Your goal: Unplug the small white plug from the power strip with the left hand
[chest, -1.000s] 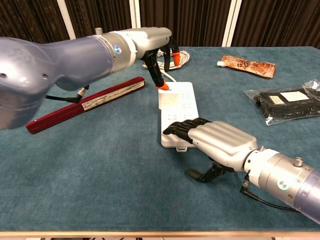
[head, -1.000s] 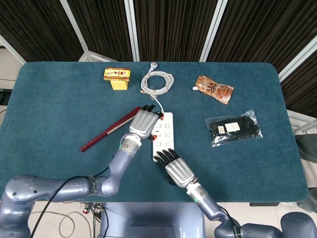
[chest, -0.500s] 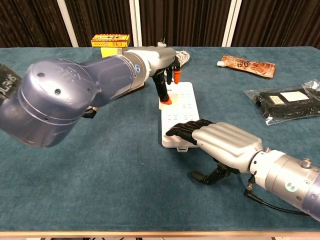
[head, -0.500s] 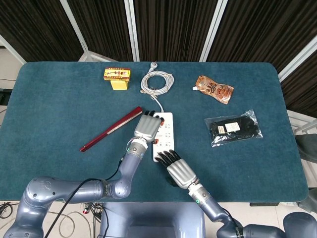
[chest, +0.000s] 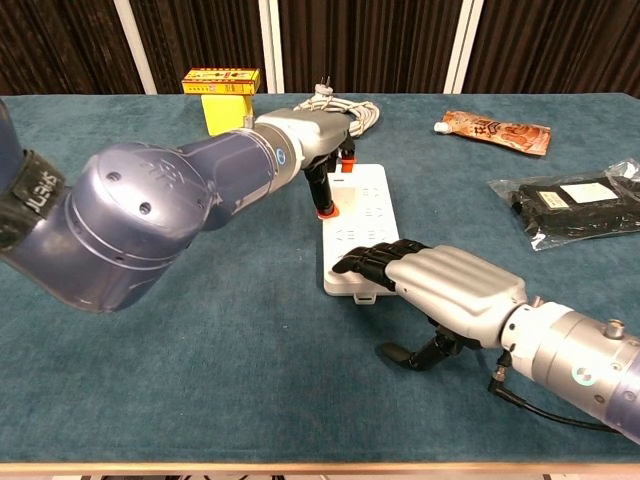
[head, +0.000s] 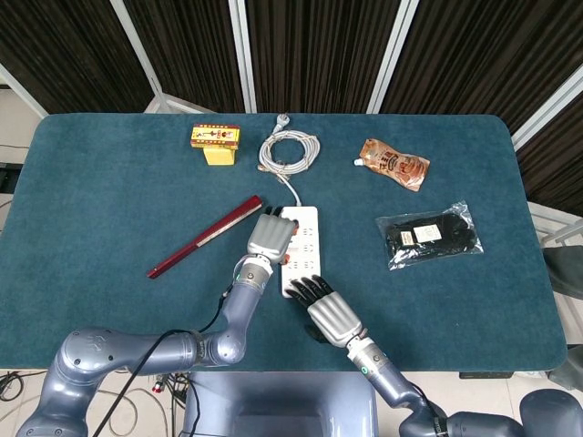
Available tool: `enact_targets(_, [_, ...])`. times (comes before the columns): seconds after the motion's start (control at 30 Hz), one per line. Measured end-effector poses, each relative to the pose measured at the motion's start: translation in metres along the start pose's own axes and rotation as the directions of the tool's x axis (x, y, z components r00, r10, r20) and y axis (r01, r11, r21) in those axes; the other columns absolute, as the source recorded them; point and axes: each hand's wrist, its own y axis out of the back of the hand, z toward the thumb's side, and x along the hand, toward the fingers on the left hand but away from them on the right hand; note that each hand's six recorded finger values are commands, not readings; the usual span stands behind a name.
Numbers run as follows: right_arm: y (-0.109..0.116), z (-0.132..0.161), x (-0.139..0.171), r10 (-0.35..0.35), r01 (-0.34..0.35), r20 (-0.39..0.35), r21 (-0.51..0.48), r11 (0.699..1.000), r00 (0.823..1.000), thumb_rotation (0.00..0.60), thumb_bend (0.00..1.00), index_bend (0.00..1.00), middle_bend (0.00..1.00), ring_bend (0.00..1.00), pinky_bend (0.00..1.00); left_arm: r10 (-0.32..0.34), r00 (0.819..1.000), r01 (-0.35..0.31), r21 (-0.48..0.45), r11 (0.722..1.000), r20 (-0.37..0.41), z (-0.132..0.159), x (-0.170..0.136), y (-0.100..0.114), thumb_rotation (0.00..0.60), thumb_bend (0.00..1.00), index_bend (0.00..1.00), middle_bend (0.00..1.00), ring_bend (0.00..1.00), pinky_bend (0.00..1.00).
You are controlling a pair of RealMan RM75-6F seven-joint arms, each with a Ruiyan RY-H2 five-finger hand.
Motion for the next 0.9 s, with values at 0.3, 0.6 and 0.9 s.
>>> enact_targets(0.3, [0.002,0.0,0.0,-0.005,0.005,-0.002,-0.004,1.0,1.0,0.6,0.47,0.1,0.1,0.05,0.09,-0.012,1.0,0.012,0.004,1.0,0.005,0.005,0.004,-0.01,0.6,0.22,0.46,0.47,0.15,0.15])
enact_targets(0.6, [0.002,-0.002,0.001,-0.004,0.004,0.003,-0.007,1.0,1.0,0.6,0.47,0.1,0.1,0.05,0.09,-0.011,1.0,0.011,0.003,1.0,0.001,0.006,0.007,-0.012,0.6,0.27,0.53,0.53,0.17,0.15])
enact_targets(0.9, [0.0,-0.007,0.001,0.003,-0.003,0.012,-0.009,1.0,1.0,0.6,0.47,0.1,0.1,0.05,0.09,-0.001,1.0,0.001,0.006,1.0,0.0,0.008,0.008,-0.014,0.6,0.32,0.64,0.64,0.21,0.16])
